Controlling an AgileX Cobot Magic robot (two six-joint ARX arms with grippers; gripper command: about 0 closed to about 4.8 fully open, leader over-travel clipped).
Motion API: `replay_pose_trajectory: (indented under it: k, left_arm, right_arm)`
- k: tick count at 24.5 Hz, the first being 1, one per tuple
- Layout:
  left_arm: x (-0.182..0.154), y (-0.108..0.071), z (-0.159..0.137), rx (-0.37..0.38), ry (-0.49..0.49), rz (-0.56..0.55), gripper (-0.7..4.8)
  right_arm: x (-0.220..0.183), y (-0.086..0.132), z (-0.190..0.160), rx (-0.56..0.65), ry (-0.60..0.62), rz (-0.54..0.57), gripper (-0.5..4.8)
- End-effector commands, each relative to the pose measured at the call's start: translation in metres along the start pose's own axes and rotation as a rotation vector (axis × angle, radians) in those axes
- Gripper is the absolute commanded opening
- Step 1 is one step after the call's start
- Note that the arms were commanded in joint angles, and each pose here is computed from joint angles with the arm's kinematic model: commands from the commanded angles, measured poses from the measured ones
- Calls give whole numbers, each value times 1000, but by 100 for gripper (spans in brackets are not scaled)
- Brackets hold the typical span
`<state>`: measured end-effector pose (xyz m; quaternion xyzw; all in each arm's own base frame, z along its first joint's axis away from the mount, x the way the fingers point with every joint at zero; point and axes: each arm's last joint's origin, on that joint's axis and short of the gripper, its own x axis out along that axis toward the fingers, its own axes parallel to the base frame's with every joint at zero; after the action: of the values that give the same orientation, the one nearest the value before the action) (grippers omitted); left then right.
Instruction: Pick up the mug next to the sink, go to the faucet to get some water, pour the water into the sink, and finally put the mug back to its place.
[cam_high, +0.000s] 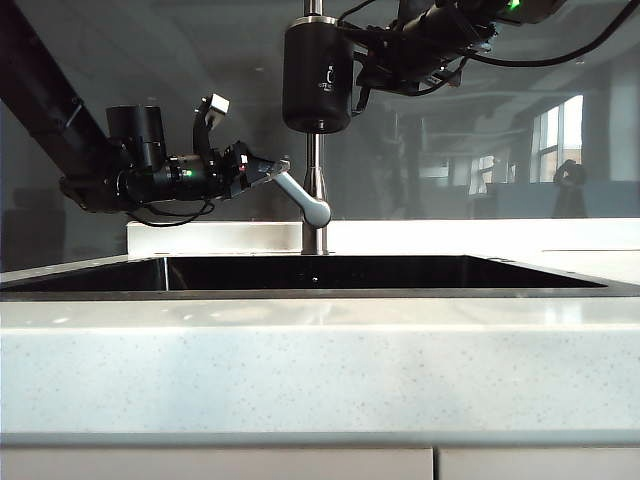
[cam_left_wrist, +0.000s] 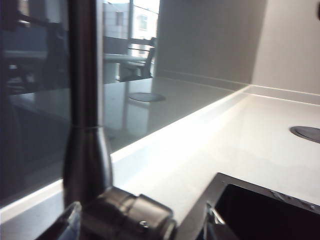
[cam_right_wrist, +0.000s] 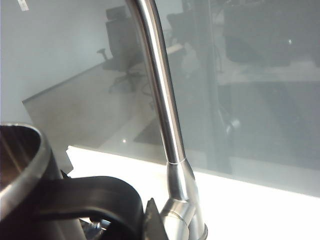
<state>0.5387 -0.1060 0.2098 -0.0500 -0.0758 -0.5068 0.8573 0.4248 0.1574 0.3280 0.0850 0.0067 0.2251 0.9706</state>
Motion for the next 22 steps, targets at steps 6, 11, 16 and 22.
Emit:
replay_pose_trajectory:
  k: [6,11,16,22]
  left_arm:
    - [0,3,-1,50,25,68,308]
    - [0,6,-1,85,19,177,307]
    - [-1,11,0,90,-4,339,307]
    - [-2,11,1,96,-19,356,308]
  right_arm:
    - [-2,3,14,3,-77,16,-2]
    - [-2,3,14,2,-77,16,-2]
    - [-2,3,14,2,-77,16,-2]
    - [-2,3,14,0,-77,16,-2]
